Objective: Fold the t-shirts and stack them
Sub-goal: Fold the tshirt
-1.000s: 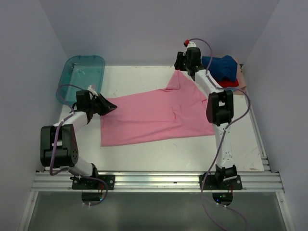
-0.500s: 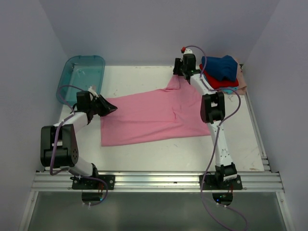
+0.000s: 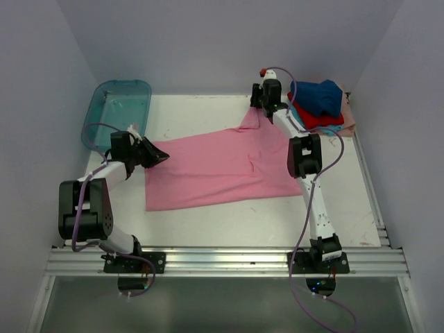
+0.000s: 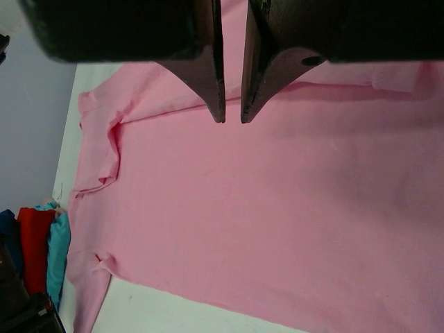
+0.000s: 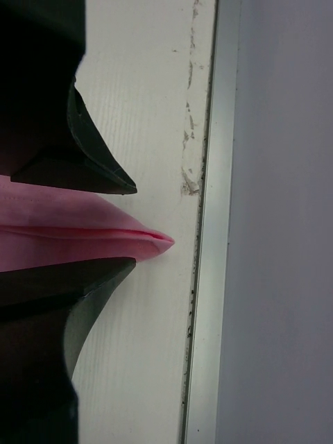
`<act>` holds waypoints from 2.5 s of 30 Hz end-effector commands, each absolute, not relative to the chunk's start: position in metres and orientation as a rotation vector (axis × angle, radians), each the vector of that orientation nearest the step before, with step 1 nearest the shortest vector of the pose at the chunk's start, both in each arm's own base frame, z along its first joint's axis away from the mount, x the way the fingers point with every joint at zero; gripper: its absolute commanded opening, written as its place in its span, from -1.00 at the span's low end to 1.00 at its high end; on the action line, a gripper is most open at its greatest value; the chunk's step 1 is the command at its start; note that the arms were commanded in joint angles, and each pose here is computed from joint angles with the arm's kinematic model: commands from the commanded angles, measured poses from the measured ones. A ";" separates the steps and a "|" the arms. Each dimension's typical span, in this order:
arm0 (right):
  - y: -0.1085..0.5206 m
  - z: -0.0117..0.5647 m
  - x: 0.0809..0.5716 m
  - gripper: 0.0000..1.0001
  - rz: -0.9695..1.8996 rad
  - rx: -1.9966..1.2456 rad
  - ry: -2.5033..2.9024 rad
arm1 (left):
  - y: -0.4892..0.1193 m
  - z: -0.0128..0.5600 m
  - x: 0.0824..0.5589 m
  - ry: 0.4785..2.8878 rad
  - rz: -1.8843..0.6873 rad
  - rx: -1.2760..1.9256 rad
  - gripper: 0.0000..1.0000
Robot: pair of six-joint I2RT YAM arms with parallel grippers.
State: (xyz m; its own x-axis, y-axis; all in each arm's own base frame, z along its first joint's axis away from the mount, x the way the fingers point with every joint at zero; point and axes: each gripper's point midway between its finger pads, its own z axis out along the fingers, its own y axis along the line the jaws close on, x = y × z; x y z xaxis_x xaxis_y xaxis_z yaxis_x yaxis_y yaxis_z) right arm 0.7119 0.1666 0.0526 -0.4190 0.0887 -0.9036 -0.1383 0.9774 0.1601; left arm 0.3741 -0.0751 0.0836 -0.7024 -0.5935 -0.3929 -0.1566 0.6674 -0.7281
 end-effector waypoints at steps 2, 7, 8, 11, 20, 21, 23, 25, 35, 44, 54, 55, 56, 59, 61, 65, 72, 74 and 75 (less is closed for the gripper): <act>0.170 0.067 0.724 -0.14 0.249 -0.024 1.911 | -0.077 0.087 0.383 2.221 -0.915 -0.546 -0.65; 0.169 0.066 0.725 -0.34 0.248 -0.019 1.910 | -0.074 0.080 0.387 2.229 -0.898 -0.561 -0.65; 0.169 0.068 0.725 -0.38 0.249 -0.021 1.907 | -0.073 0.078 0.387 2.234 -0.884 -0.567 -0.66; 0.170 0.066 0.723 -0.49 0.252 -0.022 1.913 | -0.066 0.076 0.392 2.231 -0.829 -0.575 -0.66; 0.169 0.068 0.716 -0.68 0.251 -0.033 1.913 | 0.008 0.080 0.398 2.244 -0.295 -0.780 -0.58; 0.169 0.068 0.716 -0.70 0.254 -0.035 1.913 | 0.017 0.081 0.402 2.234 -0.232 -0.801 -0.54; 0.170 0.068 0.716 -0.79 0.261 -0.035 1.912 | 0.030 0.075 0.404 2.234 -0.149 -0.844 -0.54; 0.171 0.068 0.716 -0.95 0.271 -0.031 1.910 | 0.036 0.063 0.407 2.244 -0.142 -0.868 -0.54; 0.171 0.067 0.715 -1.00 0.277 -0.031 1.913 | 0.052 0.016 0.429 2.292 -0.088 -0.914 -0.56; 0.169 0.067 0.714 -1.00 0.276 -0.026 1.913 | 0.062 -0.008 0.443 2.284 -0.099 -0.928 -0.56; 0.170 0.068 0.714 -1.00 0.276 -0.029 1.912 | 0.058 -0.006 0.461 2.260 -0.208 -0.896 -0.42; 0.169 0.067 0.714 -1.00 0.275 -0.028 1.913 | 0.054 -0.008 0.463 2.267 -0.237 -0.885 -0.41; 0.169 0.067 0.714 -1.00 0.275 -0.028 1.913 | 0.052 -0.006 0.468 2.259 -0.263 -0.875 -0.36; 0.170 0.066 0.714 -1.00 0.275 -0.029 1.916 | 0.049 -0.005 0.478 2.259 -0.306 -0.863 -0.33; 0.170 0.067 0.714 -1.00 0.276 -0.029 1.915 | 0.049 -0.010 0.480 2.277 -0.307 -0.861 -0.32; 0.169 0.067 0.714 -1.00 0.275 -0.028 1.915 | 0.050 -0.007 0.496 2.279 -0.320 -0.837 -0.32; 0.169 0.067 0.713 -1.00 0.275 -0.028 1.915 | 0.042 -0.016 0.506 2.325 -0.370 -0.808 -0.31; 0.169 0.066 0.713 -1.00 0.277 -0.027 1.915 | 0.039 -0.014 0.510 2.330 -0.396 -0.792 -0.31; 0.169 0.067 0.713 -1.00 0.277 -0.027 1.913 | 0.037 -0.017 0.511 2.339 -0.417 -0.790 -0.36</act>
